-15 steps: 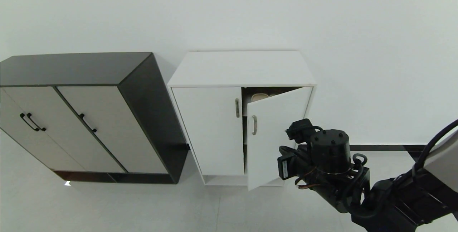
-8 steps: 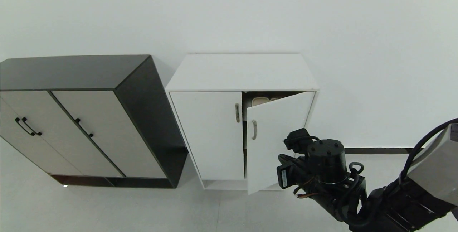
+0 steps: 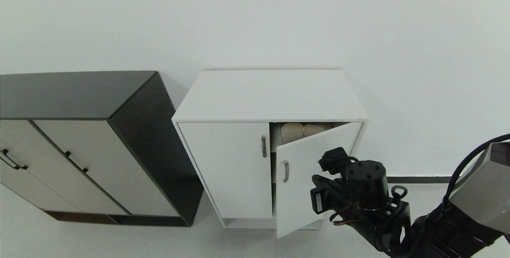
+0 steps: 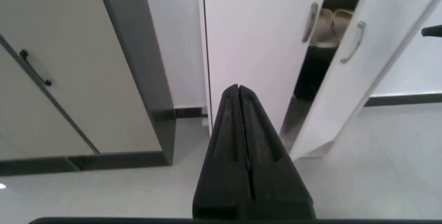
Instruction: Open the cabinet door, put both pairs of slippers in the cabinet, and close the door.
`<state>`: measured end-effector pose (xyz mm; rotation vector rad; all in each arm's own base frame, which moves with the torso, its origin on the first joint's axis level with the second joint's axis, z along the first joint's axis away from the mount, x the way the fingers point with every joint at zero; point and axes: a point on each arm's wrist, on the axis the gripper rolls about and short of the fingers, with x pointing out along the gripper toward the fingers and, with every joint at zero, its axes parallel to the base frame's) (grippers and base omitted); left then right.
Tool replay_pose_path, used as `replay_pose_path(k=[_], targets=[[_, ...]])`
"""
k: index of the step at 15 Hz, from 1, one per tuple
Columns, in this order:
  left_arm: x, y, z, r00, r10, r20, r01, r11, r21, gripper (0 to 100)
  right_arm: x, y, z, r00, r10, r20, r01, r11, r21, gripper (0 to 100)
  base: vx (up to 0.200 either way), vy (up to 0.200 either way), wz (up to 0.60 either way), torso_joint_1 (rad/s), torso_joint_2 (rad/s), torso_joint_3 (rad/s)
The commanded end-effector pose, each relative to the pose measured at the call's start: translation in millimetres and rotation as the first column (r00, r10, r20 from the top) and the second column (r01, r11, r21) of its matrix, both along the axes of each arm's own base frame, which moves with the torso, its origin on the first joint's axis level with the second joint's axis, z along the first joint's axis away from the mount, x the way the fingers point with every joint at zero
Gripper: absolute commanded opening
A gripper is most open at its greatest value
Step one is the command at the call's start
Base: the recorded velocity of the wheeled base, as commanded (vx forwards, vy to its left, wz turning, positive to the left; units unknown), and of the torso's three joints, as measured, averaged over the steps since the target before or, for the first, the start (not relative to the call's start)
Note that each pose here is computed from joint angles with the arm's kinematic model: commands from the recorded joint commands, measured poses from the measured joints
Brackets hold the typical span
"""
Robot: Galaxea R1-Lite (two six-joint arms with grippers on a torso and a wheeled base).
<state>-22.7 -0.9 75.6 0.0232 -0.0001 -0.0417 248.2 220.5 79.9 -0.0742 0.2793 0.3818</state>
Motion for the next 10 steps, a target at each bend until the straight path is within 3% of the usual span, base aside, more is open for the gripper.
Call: replay_pose_path(k=[1,10], targets=[[0.0,0.0,0.0,1.0,0.0,0.0,0.0,1.0,0.0,0,-4.7,-4.2,-6.4,1.0,0.0,-0.013,0.0,1.0,-0.012,0,0.0,0.0,0.0,0.0,0.0,0.0],[0.0,0.0,0.2,1.0,0.002,0.002,-0.002,1.0,0.0,0,11.3,3.2,-20.1,1.0,-0.003,-0.018,0.003,1.0,-0.012,0,0.0,0.0,0.0,0.0,0.0,0.0]])
